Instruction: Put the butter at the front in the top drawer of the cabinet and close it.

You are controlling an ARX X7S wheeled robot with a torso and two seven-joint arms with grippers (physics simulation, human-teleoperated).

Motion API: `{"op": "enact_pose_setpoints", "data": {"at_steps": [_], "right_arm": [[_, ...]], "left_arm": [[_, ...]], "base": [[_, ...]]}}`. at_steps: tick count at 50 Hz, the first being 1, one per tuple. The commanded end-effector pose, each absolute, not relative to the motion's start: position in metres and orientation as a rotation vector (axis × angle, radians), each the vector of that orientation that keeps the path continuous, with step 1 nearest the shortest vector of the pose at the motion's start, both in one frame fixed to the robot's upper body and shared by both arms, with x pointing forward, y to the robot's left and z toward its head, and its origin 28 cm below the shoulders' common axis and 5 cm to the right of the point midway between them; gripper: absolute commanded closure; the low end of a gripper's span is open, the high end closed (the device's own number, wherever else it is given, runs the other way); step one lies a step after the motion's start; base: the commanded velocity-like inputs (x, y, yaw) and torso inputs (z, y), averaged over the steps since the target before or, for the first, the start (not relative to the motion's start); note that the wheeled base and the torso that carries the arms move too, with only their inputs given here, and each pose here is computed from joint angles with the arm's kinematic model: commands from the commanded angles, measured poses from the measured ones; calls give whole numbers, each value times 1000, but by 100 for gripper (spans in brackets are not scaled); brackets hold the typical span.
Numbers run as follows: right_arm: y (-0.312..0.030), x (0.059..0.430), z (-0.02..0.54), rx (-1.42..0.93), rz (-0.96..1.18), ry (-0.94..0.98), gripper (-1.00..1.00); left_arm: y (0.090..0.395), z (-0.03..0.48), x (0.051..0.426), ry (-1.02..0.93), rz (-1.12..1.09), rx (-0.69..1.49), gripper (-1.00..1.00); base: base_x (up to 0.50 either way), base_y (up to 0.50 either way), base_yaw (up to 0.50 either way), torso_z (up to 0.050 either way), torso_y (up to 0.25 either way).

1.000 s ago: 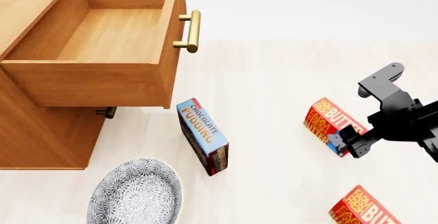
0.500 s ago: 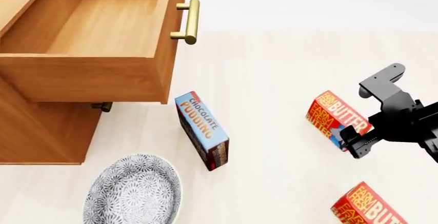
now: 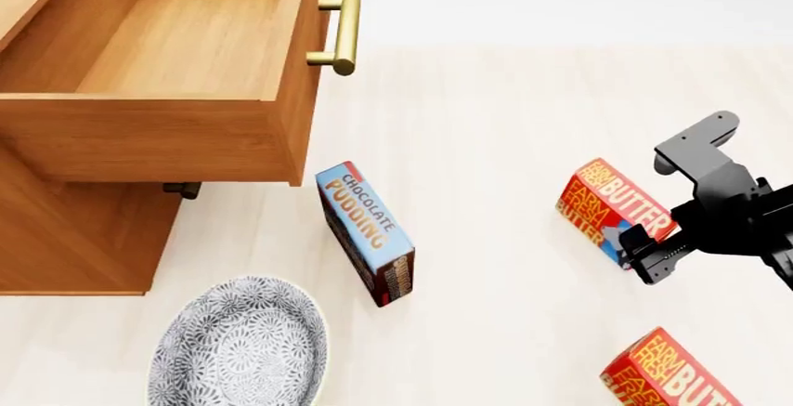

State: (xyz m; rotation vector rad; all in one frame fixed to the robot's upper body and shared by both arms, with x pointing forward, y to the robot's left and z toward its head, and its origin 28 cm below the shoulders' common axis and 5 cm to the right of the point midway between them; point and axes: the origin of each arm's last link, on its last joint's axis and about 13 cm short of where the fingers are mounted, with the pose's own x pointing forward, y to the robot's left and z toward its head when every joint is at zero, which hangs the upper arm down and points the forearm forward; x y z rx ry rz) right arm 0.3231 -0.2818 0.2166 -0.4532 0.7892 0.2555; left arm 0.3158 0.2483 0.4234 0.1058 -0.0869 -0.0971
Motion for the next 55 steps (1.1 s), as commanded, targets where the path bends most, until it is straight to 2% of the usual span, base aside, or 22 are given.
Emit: {"op": "enact_pose_setpoints", "data": {"at_steps": [1, 14, 15, 45, 55], "right_arm": [[-281, 322, 211, -441, 270, 803, -100], [-281, 320, 209, -437, 270, 806, -100], [-281, 320, 209, -438, 270, 807, 100], [-280, 318, 213, -448, 267, 795, 100], [-280, 318, 213, -448, 269, 794, 100]], "left_arm": [[248, 423, 316, -88, -95, 97, -100], [248, 423, 316, -87, -95, 95, -100], [248, 423, 316, -86, -95, 95, -100], [248, 423, 316, -81, -98, 87, -100], [248, 423, 315, -69, -93, 78, -100]], "base": [[0, 0, 0, 0, 0], [0, 0, 0, 0, 0], [0, 0, 0, 0, 0], [0, 0, 0, 0, -1], [-1, 0, 0, 0, 250]]}}
